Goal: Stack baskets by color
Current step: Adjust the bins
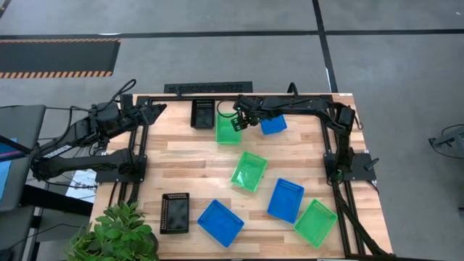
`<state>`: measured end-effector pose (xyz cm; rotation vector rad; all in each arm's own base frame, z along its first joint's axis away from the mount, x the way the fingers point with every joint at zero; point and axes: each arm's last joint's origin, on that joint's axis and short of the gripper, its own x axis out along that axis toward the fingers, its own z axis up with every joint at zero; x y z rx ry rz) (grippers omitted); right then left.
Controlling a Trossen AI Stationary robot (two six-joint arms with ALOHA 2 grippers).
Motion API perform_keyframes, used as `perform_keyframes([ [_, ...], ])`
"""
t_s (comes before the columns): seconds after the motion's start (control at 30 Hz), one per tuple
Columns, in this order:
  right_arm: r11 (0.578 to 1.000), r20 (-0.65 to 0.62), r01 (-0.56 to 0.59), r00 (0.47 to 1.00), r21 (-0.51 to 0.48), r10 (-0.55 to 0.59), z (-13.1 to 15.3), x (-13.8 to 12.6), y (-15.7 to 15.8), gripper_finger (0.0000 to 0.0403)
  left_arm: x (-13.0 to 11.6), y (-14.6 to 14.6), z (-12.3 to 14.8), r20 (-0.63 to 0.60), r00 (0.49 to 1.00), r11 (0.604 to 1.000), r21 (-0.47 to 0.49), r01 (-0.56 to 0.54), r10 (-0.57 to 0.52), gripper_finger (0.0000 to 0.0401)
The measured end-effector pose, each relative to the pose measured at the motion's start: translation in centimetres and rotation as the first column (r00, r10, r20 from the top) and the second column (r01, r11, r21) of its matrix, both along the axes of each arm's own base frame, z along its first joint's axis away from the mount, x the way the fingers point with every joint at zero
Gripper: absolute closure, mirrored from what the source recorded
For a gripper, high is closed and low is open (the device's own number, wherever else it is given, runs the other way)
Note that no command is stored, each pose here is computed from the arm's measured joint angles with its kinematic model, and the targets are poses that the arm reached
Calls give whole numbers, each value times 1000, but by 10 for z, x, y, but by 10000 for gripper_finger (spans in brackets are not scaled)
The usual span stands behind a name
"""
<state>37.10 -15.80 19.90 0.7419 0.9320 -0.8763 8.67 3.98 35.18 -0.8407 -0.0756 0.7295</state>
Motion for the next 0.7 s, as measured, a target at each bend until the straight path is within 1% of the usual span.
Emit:
perform_keyframes([
  [0.43,1000,5,6,1000,-1,-6,0,0,-1,148,0,0,0,0,1000,1000,-1,0,0,145],
  [0.7,1000,39,-1,999,-14,1,2,4,0,148,0,0,0,1,1000,1000,0,-1,1,145],
])
